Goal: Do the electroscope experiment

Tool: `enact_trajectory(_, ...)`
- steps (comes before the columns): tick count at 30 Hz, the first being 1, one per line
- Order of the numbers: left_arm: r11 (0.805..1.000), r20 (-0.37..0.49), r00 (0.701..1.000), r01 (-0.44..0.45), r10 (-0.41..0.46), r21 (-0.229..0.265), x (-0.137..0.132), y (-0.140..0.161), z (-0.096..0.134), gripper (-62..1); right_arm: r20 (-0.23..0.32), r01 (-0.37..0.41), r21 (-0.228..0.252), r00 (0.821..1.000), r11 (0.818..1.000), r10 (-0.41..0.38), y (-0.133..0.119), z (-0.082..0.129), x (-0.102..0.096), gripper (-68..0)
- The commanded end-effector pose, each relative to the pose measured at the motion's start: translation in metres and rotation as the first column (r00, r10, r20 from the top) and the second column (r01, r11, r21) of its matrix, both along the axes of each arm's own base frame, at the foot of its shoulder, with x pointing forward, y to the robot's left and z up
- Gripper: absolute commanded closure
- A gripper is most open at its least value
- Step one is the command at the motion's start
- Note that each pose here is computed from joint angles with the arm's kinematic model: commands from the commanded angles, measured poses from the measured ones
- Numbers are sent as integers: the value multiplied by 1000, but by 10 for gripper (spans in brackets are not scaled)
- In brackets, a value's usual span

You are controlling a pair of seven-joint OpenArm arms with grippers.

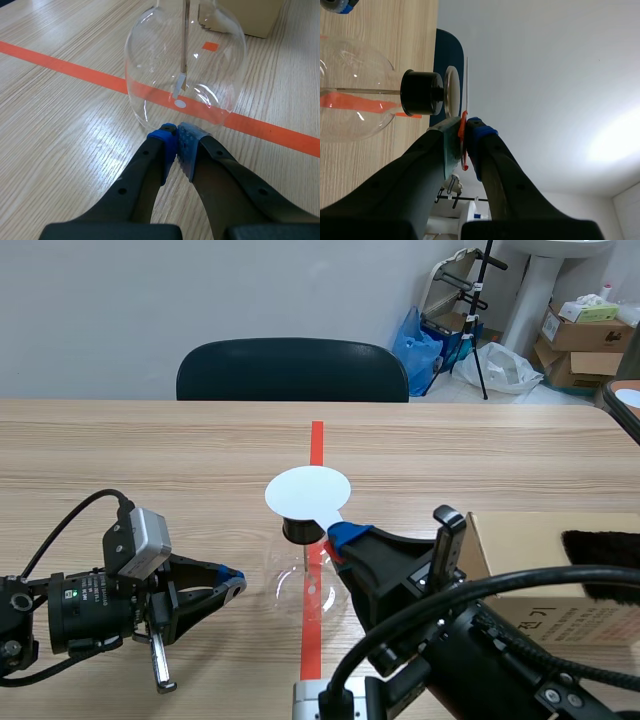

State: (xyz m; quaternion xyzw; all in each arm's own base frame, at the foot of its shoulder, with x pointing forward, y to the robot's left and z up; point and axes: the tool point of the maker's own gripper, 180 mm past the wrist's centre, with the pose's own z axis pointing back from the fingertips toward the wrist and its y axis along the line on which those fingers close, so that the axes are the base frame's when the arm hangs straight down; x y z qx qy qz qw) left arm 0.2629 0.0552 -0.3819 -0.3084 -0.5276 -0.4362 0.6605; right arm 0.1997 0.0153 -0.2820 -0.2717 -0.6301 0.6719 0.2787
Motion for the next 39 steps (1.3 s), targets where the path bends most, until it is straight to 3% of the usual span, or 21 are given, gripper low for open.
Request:
enact_trajectory(1,999,25,1000,-2,3,-36,5,-4,10,-36,24,9,-11,1000,1000,-8,-4,3,4,-17)
enact_trajectory(8,999,25,1000,-2,3,-36,5,-4,10,-36,31,125,-12,992,992,-125,-21,4,18,-17)
enact_trajectory(13,999,25,1000,-2,3,-37,5,-4,10,-36,39,240,-12,970,971,-240,-38,5,29,-17)
enact_trajectory(19,999,25,1000,-2,3,-37,5,-4,10,-36,48,383,-10,923,924,-382,-63,6,41,-17)
enact_trajectory(30,999,22,1000,-2,3,-36,4,-4,10,-36,62,591,-4,806,807,-589,-104,8,52,-17)
enact_trajectory(35,999,21,1000,-2,3,-33,4,-4,9,-36,64,629,-3,776,777,-628,-113,9,53,-17)
enact_trajectory(39,999,21,1000,-2,3,-34,4,-4,9,-36,65,636,-3,770,772,-634,-114,9,53,-17)
